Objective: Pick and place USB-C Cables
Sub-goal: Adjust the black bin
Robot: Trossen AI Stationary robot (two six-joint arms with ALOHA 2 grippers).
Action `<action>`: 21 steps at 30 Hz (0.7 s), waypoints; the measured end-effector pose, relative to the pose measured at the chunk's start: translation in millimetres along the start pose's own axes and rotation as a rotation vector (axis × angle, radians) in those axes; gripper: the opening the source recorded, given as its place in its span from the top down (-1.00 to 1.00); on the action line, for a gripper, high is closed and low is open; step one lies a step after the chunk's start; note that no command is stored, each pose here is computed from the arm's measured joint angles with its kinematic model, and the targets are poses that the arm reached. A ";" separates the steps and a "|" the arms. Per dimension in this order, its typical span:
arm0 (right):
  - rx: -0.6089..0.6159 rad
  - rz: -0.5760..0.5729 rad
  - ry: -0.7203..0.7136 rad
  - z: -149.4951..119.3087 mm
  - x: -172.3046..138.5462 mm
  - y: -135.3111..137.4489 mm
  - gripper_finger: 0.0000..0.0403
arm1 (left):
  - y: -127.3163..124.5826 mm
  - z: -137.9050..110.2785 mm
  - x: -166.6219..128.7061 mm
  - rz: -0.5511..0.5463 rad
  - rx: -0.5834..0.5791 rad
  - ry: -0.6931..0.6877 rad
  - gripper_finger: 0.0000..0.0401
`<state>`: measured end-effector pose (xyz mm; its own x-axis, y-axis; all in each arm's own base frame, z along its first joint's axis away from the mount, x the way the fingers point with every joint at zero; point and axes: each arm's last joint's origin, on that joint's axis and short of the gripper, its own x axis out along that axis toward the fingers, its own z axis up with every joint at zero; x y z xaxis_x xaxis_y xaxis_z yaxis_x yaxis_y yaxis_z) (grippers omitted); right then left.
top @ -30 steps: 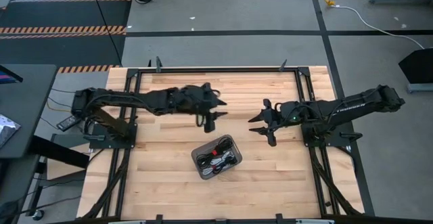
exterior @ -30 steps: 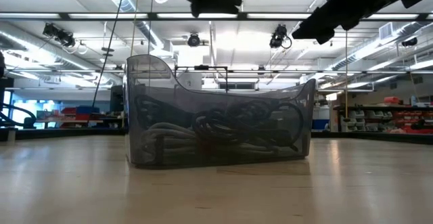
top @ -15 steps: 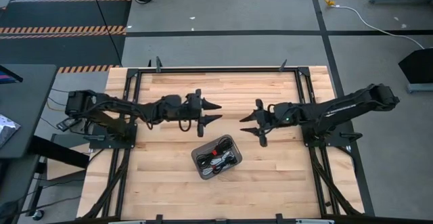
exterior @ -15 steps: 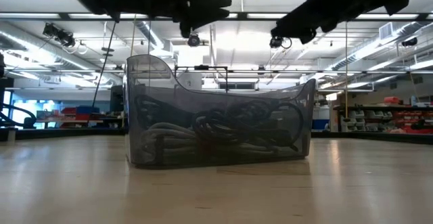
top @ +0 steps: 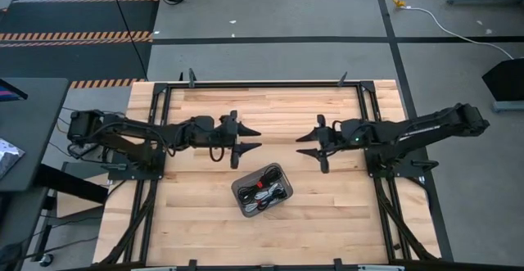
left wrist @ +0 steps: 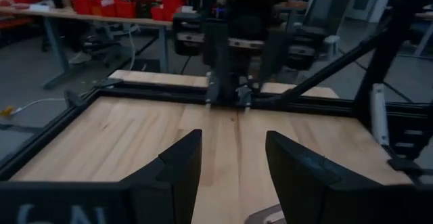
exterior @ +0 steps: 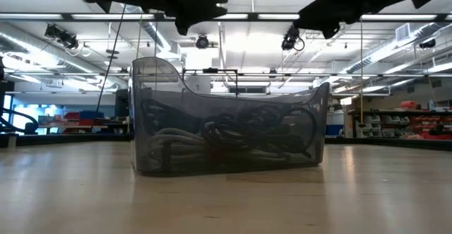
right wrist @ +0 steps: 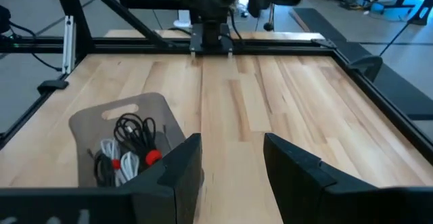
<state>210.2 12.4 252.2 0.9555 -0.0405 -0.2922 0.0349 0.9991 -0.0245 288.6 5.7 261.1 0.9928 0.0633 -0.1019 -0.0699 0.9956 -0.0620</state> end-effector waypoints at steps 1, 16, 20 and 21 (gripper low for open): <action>0.006 0.001 0.000 0.8 -4.0 -0.2 0.18 | -1.3 0.6 -0.1 -0.004 0.000 -0.006 0.14; 0.040 -0.016 0.011 -12.0 -44.8 -4.2 0.18 | 20.1 -32.8 -34.6 0.055 -0.068 -0.211 0.14; 0.053 -0.018 -0.031 -16.4 -53.8 -5.7 0.18 | 22.2 -37.3 -48.7 0.055 -0.088 -0.214 0.14; 0.056 -0.019 -0.049 -15.5 -56.5 -6.2 0.18 | 22.2 -36.5 -51.2 0.054 -0.088 -0.222 0.14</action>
<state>151.5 8.3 254.0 0.9676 -0.0597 -0.2454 0.0676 0.9974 0.0241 232.7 22.0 228.7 0.9837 0.1398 0.1130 -0.1223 0.9812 -0.1496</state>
